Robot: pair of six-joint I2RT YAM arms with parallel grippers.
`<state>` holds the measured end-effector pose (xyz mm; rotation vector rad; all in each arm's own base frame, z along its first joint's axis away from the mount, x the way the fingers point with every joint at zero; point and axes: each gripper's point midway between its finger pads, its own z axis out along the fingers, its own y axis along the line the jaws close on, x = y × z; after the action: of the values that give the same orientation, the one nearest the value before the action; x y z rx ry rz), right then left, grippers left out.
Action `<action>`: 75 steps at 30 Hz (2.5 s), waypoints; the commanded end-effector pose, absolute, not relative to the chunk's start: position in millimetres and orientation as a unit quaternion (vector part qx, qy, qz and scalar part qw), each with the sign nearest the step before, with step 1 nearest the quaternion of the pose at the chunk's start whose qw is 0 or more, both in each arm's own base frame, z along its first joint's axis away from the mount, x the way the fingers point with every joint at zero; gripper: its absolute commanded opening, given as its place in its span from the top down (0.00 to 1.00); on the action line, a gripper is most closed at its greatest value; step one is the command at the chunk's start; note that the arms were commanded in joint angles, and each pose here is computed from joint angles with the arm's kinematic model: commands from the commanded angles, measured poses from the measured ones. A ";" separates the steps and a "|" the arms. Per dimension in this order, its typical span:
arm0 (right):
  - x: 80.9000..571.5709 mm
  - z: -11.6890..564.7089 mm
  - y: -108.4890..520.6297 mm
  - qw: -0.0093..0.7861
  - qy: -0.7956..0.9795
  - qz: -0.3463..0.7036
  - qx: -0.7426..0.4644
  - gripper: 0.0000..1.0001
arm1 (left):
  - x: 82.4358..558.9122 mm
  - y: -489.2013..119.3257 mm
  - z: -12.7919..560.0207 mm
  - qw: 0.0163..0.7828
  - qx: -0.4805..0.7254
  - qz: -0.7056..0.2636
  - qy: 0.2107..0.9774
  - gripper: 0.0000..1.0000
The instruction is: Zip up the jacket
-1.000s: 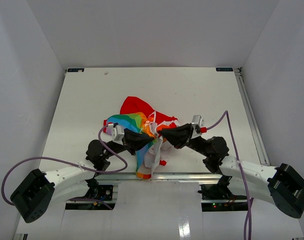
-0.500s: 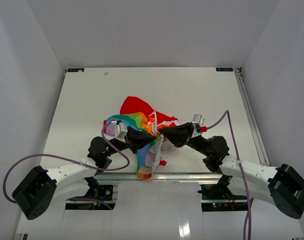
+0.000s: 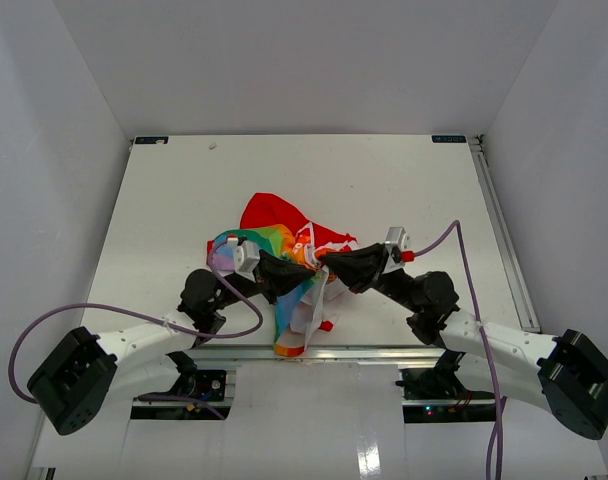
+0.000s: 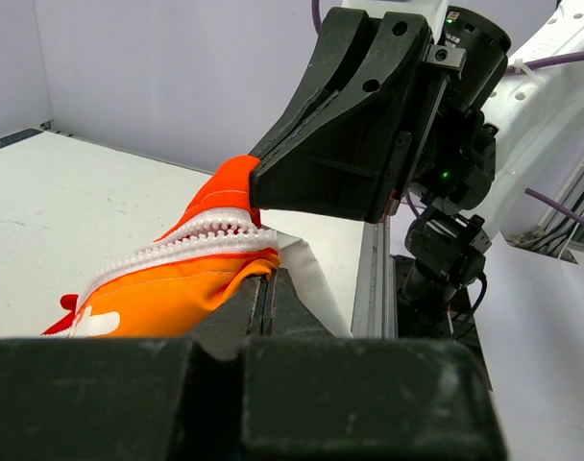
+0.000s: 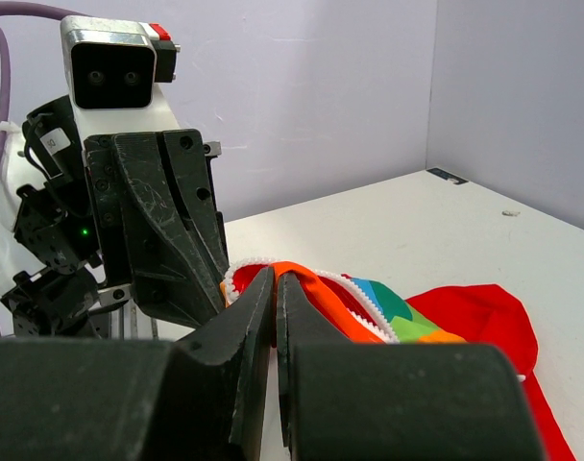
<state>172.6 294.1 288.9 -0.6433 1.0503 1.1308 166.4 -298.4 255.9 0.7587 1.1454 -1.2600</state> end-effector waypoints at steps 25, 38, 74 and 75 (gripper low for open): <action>173.0 313.2 279.5 0.694 0.466 0.464 -0.293 0.54 | 172.7 -296.1 213.1 0.509 0.276 -0.530 0.620 1.00; 204.3 272.7 260.0 0.654 0.574 0.235 -0.432 0.27 | 176.9 -293.4 204.6 0.478 0.259 -0.511 0.666 1.00; 119.4 211.5 288.4 0.668 0.404 -0.137 -0.610 0.11 | 181.5 -288.8 203.9 0.443 0.242 -0.529 0.682 1.00; 119.5 210.5 287.7 0.672 0.400 -0.137 -0.608 0.11 | 181.9 -288.8 204.2 0.443 0.243 -0.529 0.682 1.00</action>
<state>114.5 300.8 210.5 -1.4232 0.8906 -0.2651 182.3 -289.0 186.5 0.5950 1.7387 -1.2922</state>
